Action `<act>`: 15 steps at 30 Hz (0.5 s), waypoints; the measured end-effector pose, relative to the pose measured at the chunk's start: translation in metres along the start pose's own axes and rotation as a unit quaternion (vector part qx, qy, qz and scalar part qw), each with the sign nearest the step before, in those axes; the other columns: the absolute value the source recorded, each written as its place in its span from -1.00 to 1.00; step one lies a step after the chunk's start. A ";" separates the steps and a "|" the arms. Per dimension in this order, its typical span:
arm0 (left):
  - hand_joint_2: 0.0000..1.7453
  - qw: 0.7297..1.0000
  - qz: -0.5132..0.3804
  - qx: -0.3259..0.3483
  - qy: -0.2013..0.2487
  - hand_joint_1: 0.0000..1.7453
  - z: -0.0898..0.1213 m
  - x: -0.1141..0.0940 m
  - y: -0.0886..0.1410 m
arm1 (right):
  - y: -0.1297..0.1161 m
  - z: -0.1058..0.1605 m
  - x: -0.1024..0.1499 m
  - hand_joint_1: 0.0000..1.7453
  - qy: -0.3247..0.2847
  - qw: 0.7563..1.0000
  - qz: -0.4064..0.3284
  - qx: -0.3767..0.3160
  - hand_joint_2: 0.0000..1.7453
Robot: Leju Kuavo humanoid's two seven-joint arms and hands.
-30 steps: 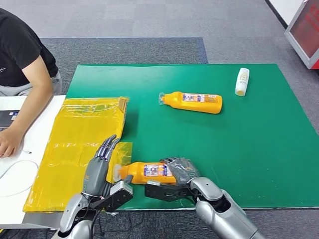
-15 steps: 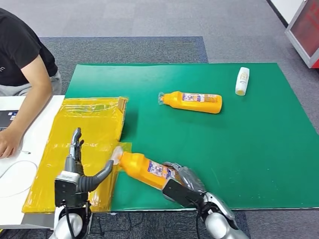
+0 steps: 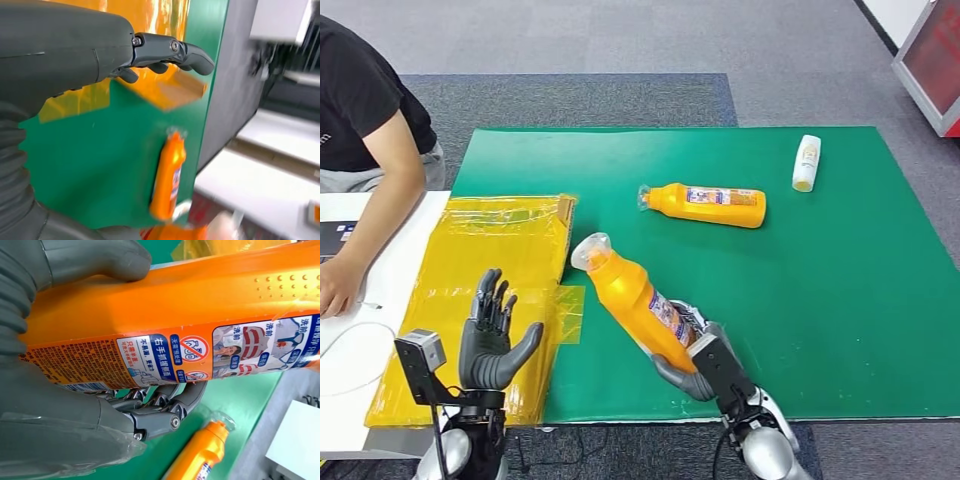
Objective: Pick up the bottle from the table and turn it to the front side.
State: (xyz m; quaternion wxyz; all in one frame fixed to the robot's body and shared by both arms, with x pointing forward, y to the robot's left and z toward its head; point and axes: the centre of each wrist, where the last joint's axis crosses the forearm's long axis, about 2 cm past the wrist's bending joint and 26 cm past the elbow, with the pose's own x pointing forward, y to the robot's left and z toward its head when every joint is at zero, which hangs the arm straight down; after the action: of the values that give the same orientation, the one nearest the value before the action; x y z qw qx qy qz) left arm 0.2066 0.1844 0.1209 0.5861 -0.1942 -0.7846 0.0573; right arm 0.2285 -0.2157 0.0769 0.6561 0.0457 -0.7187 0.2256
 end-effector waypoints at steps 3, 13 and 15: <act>1.00 0.999 0.009 -0.039 0.004 -1.00 -0.002 0.000 -0.007 | -0.002 -0.005 0.003 1.00 -0.012 1.000 0.002 -0.001 1.00; 1.00 0.987 -0.003 -0.164 0.000 -1.00 -0.024 0.002 -0.026 | 0.000 -0.023 0.011 1.00 -0.049 0.998 0.045 0.023 1.00; 1.00 0.984 0.001 -0.178 0.007 -1.00 -0.028 0.002 -0.029 | 0.001 -0.025 0.011 1.00 -0.053 0.997 0.046 0.027 1.00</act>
State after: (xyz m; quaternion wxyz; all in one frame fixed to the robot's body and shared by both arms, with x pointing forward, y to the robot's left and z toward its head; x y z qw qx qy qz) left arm 0.2258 0.1547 0.1405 0.5474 -0.2964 -0.7781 -0.0843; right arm 0.2492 -0.2024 0.0882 0.6045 0.0425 -0.7474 0.2722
